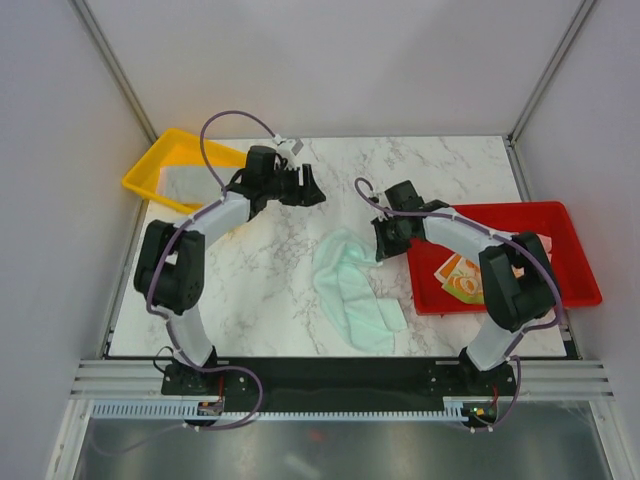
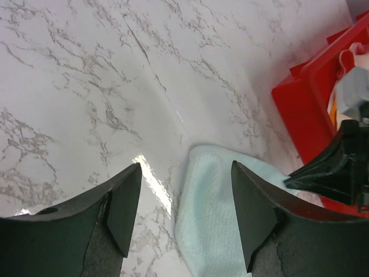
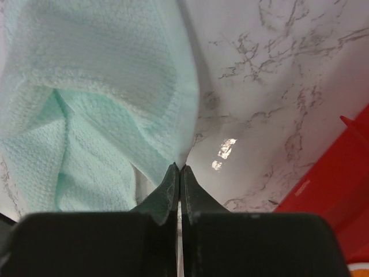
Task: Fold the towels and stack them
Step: Flatten out the crumpled towel
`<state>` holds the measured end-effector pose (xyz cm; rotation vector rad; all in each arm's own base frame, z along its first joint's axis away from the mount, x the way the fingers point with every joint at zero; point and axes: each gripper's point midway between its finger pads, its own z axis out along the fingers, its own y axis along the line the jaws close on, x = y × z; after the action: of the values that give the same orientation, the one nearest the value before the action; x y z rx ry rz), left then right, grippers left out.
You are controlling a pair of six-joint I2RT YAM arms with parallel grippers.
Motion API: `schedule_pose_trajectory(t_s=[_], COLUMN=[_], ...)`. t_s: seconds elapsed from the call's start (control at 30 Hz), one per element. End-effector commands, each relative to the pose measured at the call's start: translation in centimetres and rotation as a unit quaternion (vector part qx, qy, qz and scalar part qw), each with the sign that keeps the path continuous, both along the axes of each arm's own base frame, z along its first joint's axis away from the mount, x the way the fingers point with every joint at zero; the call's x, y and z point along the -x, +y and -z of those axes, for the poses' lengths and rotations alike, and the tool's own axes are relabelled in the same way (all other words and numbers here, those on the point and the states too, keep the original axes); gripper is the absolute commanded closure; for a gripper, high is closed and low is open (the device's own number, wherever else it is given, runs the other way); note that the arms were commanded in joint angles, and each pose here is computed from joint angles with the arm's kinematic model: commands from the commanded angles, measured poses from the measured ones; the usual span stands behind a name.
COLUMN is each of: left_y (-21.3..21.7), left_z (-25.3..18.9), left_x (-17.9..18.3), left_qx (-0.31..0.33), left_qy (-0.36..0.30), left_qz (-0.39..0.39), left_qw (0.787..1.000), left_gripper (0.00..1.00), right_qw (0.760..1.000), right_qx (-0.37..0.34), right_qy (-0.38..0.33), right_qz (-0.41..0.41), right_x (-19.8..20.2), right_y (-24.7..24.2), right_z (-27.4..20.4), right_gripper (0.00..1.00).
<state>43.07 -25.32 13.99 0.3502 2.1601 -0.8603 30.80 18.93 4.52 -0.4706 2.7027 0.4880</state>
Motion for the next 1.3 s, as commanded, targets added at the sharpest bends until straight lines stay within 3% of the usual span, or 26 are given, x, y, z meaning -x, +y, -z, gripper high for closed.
schedule_pose_trajectory(t_s=[0.0,0.13,0.37,0.57,0.73,0.93,1.1,1.17,1.27], left_y=[-0.5,-1.2,-4.5,-5.5,-4.8,-3.0,-1.9,-0.2,2.8], left_z=[3.0,4.8,8.0,10.8,10.0,8.7,4.6,2.9,4.6], left_x=[0.6,0.8,4.9,7.0,6.8,5.7,6.0,6.9,9.9], left_qx=[-0.04,-0.044,-0.044,-0.079,-0.09,-0.119,-0.108,-0.114,-0.15], left_qy=[0.039,0.068,0.121,0.147,0.144,0.118,0.077,0.083,0.129], left_qz=[0.066,0.1,0.154,0.149,0.111,0.053,0.018,-0.039,-0.137], left_qw=[0.996,0.992,0.98,0.975,0.979,0.984,0.991,0.989,0.971], left_gripper=[0.3,0.33,0.33,0.39,0.58,0.98,0.98,0.98,0.98], right_qw=[0.999,0.998,0.998,0.998,0.997,0.996,0.993,0.99,0.991], right_qx=[0.01,0.011,0.012,-0.006,-0.038,-0.062,-0.083,-0.106,-0.098], right_qy=[-0.039,-0.052,-0.055,-0.068,-0.071,-0.07,-0.087,-0.097,-0.093], right_qz=[0.012,0.018,0.019,0.019,0.018,0.012,0.004,0.0,0.001], right_x=[-0.9,-0.8,-1.1,-1.2,-1.4,-0.9,-1.3,-2.3,-4.4], right_y=[-0.9,-1.3,-1.3,-0.9,0.2,0.9,1.6,2.6,3.4], right_z=[-2.4,-3.3,-3.3,-4.5,-5.1,-5.1,-5.8,-6.1,-5.7], right_gripper=[1.0,1.0,1.0,1.0,1.0,1.0,1.0,1.0,1.0])
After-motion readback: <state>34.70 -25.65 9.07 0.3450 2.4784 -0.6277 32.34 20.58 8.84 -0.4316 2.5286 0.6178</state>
